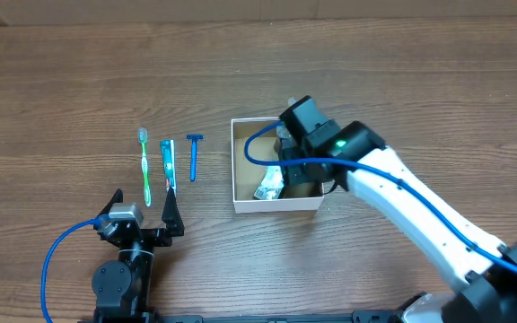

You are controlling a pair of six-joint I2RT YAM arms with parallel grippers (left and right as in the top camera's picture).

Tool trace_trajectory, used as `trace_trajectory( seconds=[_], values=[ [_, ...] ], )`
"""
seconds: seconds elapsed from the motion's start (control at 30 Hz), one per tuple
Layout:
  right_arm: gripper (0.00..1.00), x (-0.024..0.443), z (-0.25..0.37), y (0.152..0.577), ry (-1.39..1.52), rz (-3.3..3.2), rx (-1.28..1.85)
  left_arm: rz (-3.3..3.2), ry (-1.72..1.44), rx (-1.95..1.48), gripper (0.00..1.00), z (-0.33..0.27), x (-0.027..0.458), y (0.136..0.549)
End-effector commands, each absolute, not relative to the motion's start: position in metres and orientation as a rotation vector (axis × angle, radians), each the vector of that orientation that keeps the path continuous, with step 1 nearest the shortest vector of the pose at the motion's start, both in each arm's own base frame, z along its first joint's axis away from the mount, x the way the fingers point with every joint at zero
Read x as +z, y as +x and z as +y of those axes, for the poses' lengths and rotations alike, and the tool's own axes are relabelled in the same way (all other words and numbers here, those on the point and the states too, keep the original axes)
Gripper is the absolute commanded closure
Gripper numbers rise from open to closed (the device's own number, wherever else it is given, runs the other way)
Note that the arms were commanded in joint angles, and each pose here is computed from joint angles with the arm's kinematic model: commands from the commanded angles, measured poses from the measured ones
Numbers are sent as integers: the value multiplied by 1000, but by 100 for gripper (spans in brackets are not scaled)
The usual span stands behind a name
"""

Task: Pack container
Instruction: 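Carry the packet into the box and release it, then raise the right gripper away and move the left gripper to the toothbrush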

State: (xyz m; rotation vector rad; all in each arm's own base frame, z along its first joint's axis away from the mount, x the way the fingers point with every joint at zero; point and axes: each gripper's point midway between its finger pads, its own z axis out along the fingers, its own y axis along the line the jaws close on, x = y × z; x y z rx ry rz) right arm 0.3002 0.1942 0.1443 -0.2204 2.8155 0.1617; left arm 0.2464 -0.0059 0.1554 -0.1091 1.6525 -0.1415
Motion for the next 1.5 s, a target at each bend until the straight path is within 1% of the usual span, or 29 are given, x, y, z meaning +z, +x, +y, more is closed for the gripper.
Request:
trace_trajectory(
  seconds=[0.0,0.03,0.1,0.2,0.23,0.27,0.43,0.9,1.07,1.13,1.23,1.37,1.47],
  values=[
    [30,206,158,311,-62,2677,209,1645,-125,-148,0,-5,156,246],
    [30,212,140,312,3,2670,197,1645,-125,-148,0,-5,156,246],
    [25,220,101,312,146,2662,163,1645,-125,-148,0,-5,156,246],
    [18,220,49,310,339,2676,94,1645,-125,-148,0,-5,156,246],
    [6,216,29,307,420,2688,64,1645,-125,-148,0,-5,156,246],
    [0,215,20,306,462,2689,53,1645,-125,-148,0,-5,156,246],
    [0,215,-9,307,587,2667,26,1645,-125,-148,0,-5,156,246],
    [0,215,-9,307,589,2667,26,1634,-118,-156,0,-6,159,246],
    [0,215,-9,307,589,2667,26,1649,-95,-677,0,-65,165,234],
    [0,215,-9,307,589,2667,26,1661,-150,-783,0,-71,165,232],
    [0,215,-9,307,589,2667,26,1663,-155,-841,0,-76,170,228],
    [0,215,-9,307,589,2667,26,1702,-183,-763,0,-67,194,220],
    [0,215,-9,307,589,2667,26,1786,-212,-532,0,-42,218,211]
  ],
)
